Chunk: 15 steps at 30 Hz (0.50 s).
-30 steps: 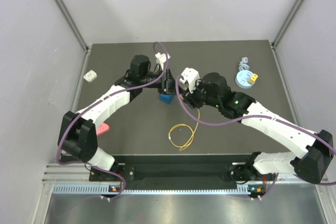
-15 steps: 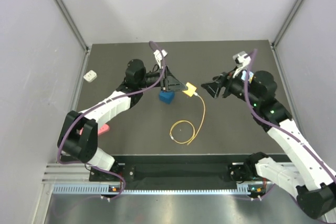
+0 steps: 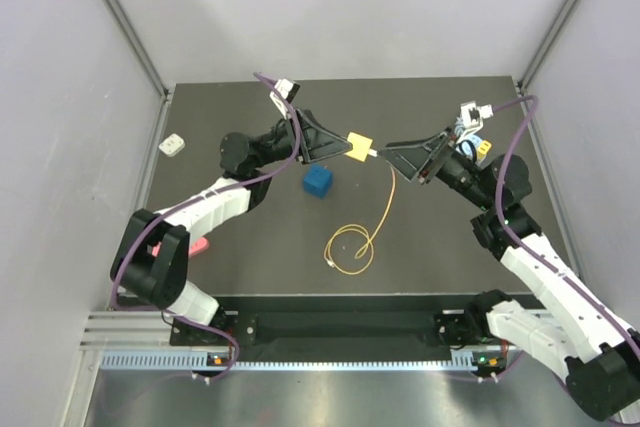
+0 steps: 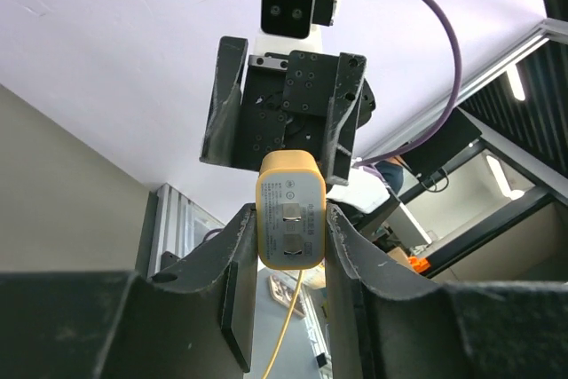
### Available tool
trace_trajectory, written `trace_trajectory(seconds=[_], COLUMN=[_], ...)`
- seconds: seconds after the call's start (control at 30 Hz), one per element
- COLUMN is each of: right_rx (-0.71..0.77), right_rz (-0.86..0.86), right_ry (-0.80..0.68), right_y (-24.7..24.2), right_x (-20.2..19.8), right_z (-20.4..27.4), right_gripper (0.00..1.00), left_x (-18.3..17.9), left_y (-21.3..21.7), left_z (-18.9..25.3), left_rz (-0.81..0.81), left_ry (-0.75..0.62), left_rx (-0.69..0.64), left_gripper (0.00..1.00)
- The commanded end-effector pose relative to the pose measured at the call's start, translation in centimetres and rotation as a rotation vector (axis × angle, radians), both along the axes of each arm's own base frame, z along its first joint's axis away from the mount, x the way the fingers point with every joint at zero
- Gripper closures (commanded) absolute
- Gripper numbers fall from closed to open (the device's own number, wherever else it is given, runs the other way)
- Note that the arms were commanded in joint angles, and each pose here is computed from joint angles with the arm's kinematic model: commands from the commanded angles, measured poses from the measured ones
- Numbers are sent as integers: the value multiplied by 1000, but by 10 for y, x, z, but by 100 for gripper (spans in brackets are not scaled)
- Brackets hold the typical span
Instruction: Insert the plug
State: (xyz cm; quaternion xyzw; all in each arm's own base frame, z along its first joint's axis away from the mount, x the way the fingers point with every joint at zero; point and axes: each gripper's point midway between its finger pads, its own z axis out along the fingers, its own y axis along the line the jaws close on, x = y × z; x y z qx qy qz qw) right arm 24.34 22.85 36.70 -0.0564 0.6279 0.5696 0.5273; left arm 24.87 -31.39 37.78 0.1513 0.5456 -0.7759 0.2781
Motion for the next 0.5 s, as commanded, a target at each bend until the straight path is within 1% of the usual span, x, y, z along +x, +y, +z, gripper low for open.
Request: trace_trajectory(seconds=[0.0,0.1,0.2,0.33,0.47], right_rx=[143,166,163,154,168], right_rz=[33,49,60,57,41], right_ry=[-77,-71,-49,-7,20], right_y=[-1,4,11,20,24], right_x=[-7,-7,-4,3,6], right_z=[37,41,39,30,25], right_gripper=[34,36,40,42,48], left_x=[-11,-7,-6,-5,-4], left_y=[9,6,5,5,4], left_z=[26,23,22,23,24], left_rz=[2,2,2,5,5], left_ry=[-111,-99,-96,-92,-87], left_rx=[-120,-116,-120,-133,-137], left_gripper=[100,100,100,100,100])
